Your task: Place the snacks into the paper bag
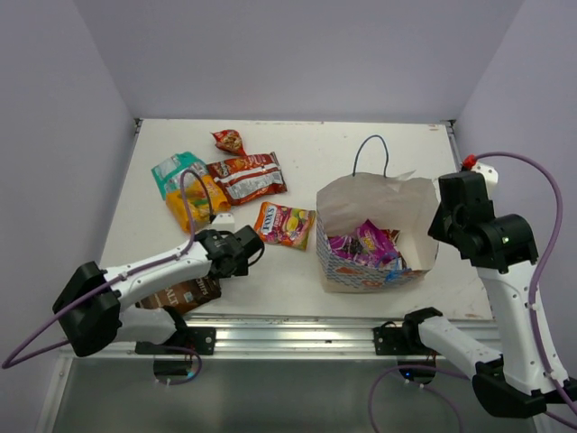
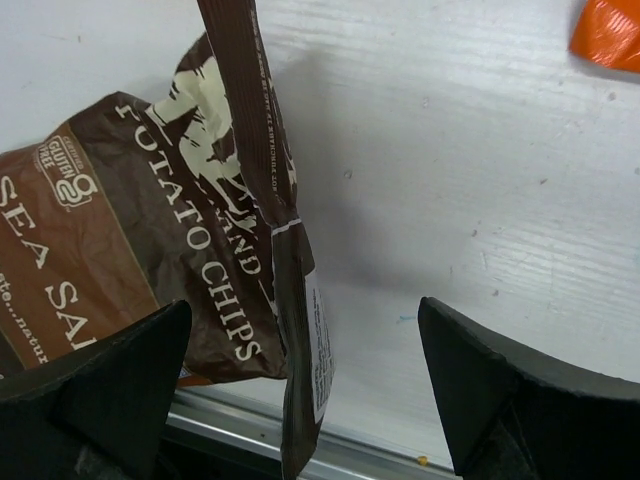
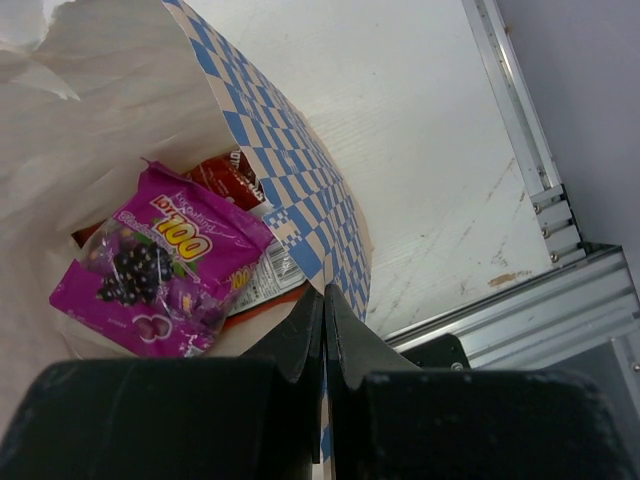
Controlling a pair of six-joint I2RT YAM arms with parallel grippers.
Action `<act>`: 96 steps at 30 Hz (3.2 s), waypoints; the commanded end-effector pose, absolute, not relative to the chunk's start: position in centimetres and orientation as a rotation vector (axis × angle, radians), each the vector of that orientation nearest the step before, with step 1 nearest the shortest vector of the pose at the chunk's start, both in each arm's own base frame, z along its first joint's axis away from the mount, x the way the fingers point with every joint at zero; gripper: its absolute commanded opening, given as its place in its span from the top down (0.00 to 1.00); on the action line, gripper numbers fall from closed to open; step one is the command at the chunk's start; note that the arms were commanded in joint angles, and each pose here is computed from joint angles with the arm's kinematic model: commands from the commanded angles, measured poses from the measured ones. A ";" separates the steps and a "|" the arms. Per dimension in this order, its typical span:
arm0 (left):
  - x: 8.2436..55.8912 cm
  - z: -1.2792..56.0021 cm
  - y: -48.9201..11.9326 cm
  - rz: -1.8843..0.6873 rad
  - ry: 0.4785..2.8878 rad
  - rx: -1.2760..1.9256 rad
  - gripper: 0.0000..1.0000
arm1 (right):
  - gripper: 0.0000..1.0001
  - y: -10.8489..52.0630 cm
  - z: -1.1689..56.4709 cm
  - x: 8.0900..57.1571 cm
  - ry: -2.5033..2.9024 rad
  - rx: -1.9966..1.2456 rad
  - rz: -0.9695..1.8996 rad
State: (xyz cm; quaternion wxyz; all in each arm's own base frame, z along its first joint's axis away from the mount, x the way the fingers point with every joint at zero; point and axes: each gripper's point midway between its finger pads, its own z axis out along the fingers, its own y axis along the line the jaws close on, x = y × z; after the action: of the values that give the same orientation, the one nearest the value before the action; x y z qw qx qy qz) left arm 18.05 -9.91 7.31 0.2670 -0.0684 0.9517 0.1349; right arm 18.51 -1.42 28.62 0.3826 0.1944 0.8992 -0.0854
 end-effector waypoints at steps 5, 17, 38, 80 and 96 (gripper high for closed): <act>18.0 2.5 -9.2 0.398 2.590 -0.210 0.51 | 1.00 -2.2 27.3 14.8 2.438 0.446 -0.294; 26.4 35.0 -25.9 -0.467 1.992 0.094 1.00 | 1.00 -2.5 27.8 14.7 2.423 0.447 -0.303; 15.5 37.2 -44.7 -1.140 1.891 0.843 1.00 | 1.00 -3.3 28.0 14.0 2.423 0.475 -0.354; 30.7 -1.8 -22.9 0.095 2.709 0.307 0.99 | 1.00 -3.3 27.8 14.2 2.428 0.473 -0.366; 32.0 41.9 -33.8 -0.574 1.921 0.320 1.00 | 1.00 -3.1 27.7 14.5 2.434 0.478 -0.359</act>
State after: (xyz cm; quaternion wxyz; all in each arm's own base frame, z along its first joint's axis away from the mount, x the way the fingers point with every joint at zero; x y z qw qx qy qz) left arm 37.19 -30.93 34.12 0.5016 0.0758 0.8483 -0.1514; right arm 18.51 -1.49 28.64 0.3790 0.1895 0.9013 -0.0896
